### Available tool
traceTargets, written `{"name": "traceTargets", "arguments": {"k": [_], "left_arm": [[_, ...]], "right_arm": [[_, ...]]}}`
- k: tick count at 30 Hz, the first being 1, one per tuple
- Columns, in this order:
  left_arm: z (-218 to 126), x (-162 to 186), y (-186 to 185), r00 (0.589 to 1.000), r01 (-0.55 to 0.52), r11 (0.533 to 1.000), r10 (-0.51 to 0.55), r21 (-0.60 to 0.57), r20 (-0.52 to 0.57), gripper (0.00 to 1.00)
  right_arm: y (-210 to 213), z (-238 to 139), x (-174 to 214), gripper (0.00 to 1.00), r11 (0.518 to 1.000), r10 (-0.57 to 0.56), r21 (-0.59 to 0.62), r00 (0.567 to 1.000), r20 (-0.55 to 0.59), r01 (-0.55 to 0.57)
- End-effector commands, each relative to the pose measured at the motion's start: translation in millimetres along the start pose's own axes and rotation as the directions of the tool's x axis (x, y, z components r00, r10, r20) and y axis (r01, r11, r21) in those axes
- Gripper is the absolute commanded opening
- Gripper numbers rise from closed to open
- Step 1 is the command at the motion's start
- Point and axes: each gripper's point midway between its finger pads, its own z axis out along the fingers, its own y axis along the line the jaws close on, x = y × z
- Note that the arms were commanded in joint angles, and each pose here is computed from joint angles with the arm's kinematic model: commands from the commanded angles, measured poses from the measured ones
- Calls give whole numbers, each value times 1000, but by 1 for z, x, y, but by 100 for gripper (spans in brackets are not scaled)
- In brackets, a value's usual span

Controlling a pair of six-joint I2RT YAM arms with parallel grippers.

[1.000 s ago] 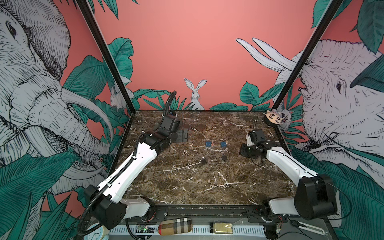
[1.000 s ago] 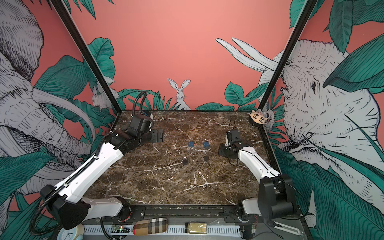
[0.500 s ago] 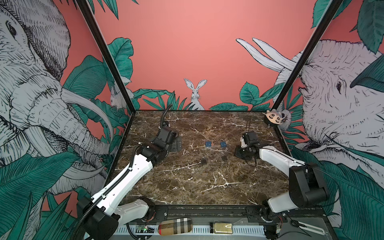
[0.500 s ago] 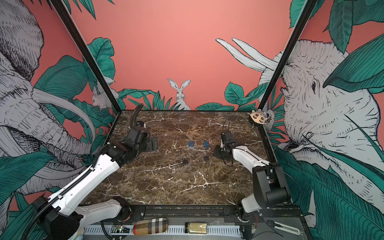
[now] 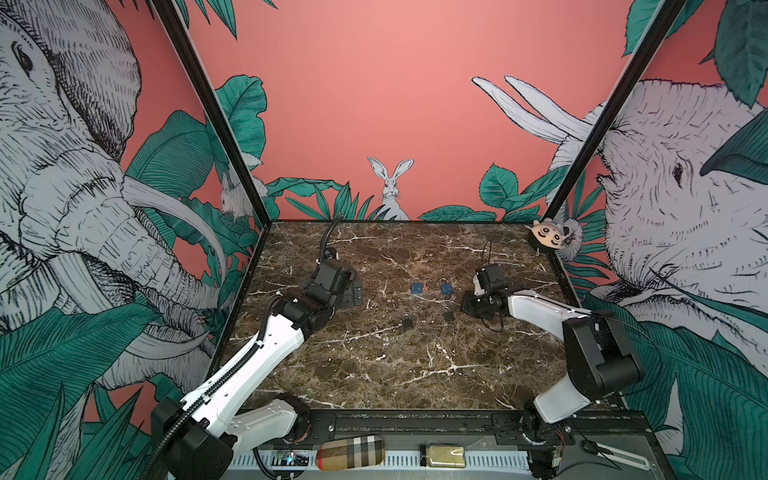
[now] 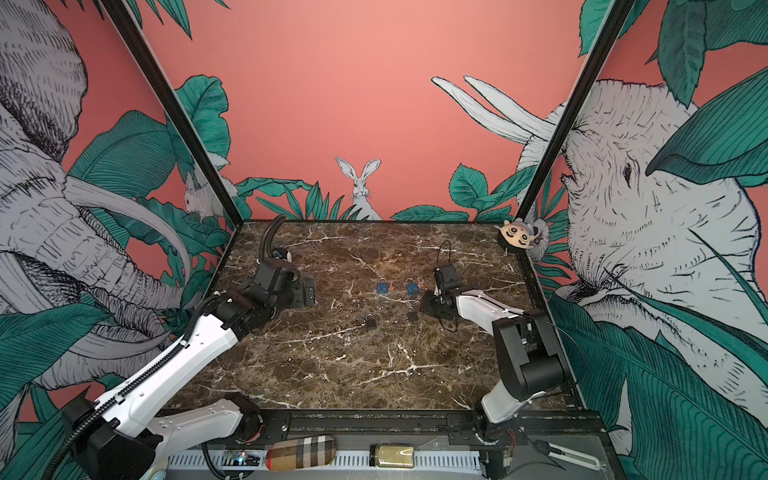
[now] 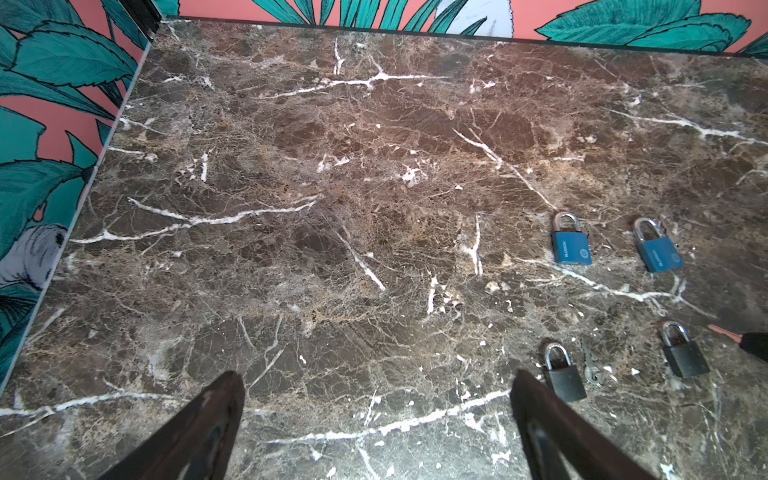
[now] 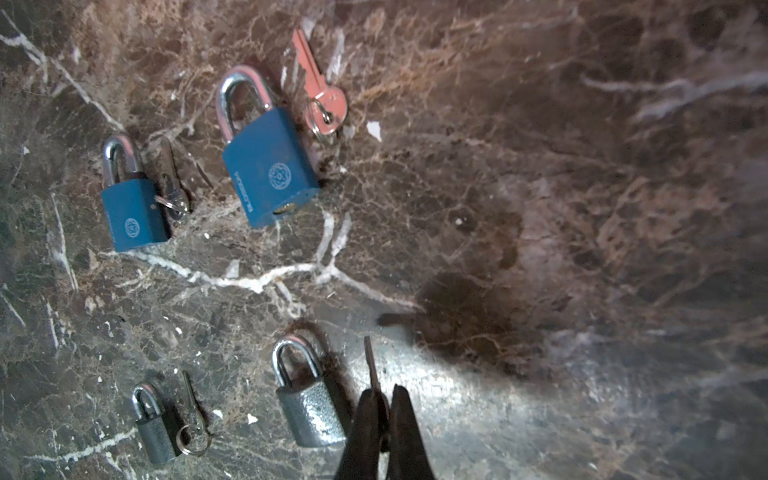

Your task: Lock with the key

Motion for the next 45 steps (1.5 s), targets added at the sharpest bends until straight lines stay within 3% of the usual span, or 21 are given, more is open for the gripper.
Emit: {"name": "traceTargets", "arguments": {"k": [1, 14, 22, 33, 38, 40, 42, 45], "left_arm": [[-1, 0, 0, 999, 31, 999, -31, 19, 11, 99], [-6, 1, -2, 999, 22, 998, -25, 59, 48, 99], [-4, 3, -9, 999, -8, 996, 5, 86, 32, 99], [-12, -6, 6, 997, -15, 1000, 14, 20, 73, 99], [-12, -8, 7, 997, -48, 999, 48, -1, 64, 99], [-10, -10, 8, 996, -54, 999, 54, -11, 67, 99], [-9, -12, 9, 995, -71, 997, 73, -26, 70, 99], [-10, -19, 15, 993, -89, 993, 95, -78, 72, 99]], "right_arm": [[1, 4, 1, 2, 1000, 13, -9, 1000, 16, -12], [-4, 28, 15, 9, 997, 69, -32, 998, -15, -69], [-11, 25, 16, 33, 997, 78, -8, 997, 5, -77], [-18, -2, 5, 45, 997, 40, 56, 996, 77, -44], [-12, -22, -8, 59, 999, -14, 52, 990, 139, 6], [-7, -34, -15, 85, 999, -42, 39, 984, 175, 36], [-1, -47, -22, 94, 997, -71, 31, 974, 217, 66], [1, -67, -32, 99, 993, -113, 47, 954, 276, 104]]}}
